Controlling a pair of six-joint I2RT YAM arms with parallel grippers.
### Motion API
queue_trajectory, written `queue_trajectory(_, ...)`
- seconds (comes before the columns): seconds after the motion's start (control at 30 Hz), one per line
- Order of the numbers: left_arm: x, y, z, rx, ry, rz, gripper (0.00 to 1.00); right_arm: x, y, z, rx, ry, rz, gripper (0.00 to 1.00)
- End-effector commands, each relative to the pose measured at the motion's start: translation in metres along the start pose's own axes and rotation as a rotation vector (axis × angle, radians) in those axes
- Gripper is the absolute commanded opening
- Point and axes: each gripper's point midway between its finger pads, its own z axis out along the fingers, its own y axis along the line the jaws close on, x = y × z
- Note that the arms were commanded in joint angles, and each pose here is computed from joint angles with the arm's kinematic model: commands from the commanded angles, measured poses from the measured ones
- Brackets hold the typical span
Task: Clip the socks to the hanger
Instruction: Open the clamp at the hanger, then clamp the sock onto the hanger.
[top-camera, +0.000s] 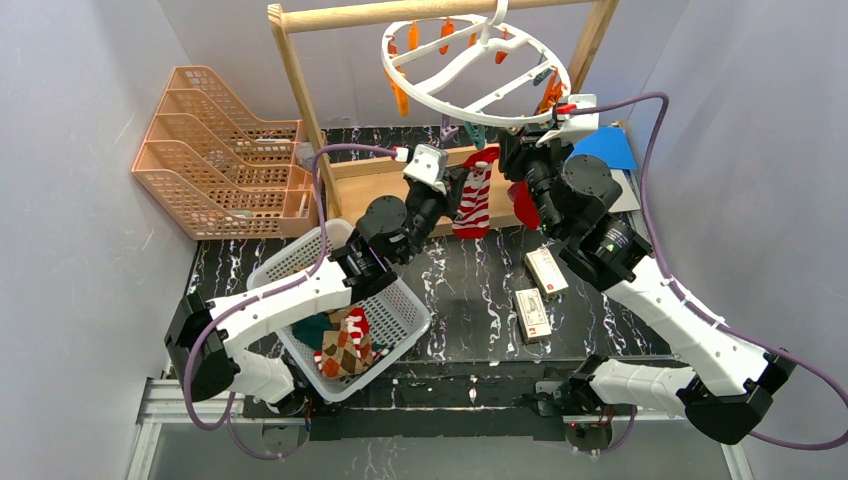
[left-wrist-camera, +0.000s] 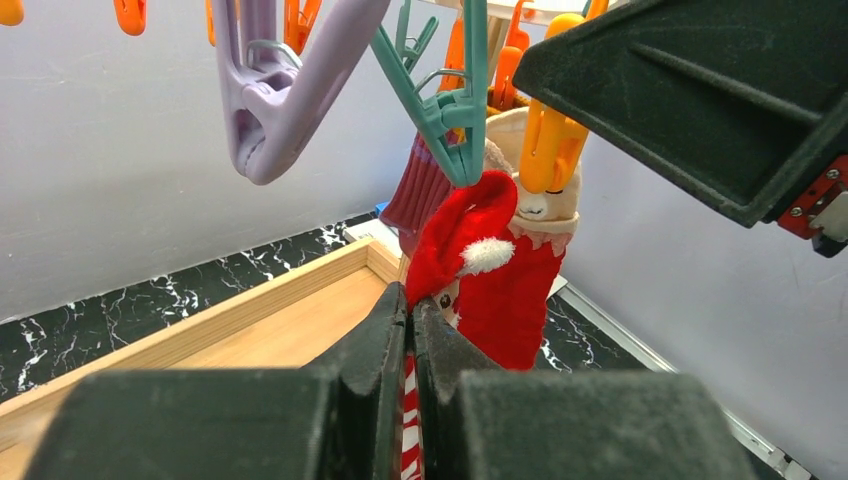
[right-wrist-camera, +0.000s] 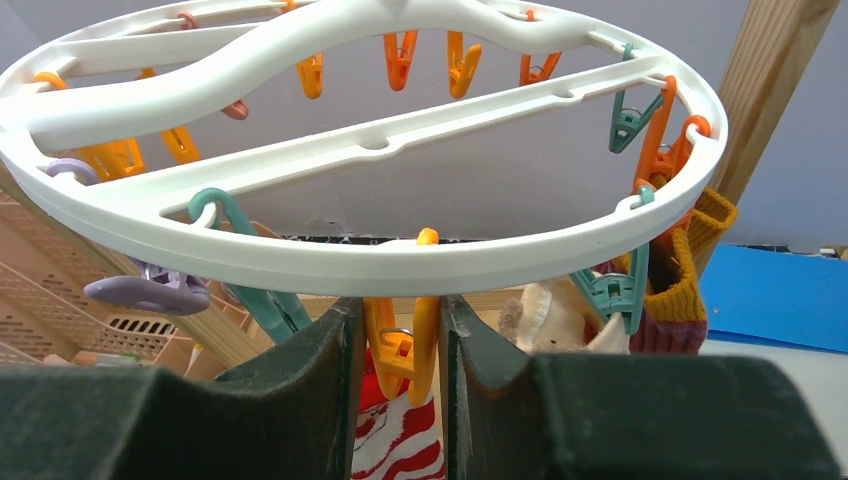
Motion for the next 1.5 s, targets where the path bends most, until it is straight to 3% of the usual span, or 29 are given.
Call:
queue_trajectory(0.0, -0.046, 0.004, -0.005, -0.011, -0.093, -0.056, 0.0, -0.01, 0.002, 0.001, -0.002, -0.04, 0.042, 0.01)
queue_trajectory(1.47, -0.058, -0.013, -0.008, 0.078, -0.108, -0.137, 0.0, -0.005, 0.012, 0.01, -0.014, -0.032, 0.102, 0.01)
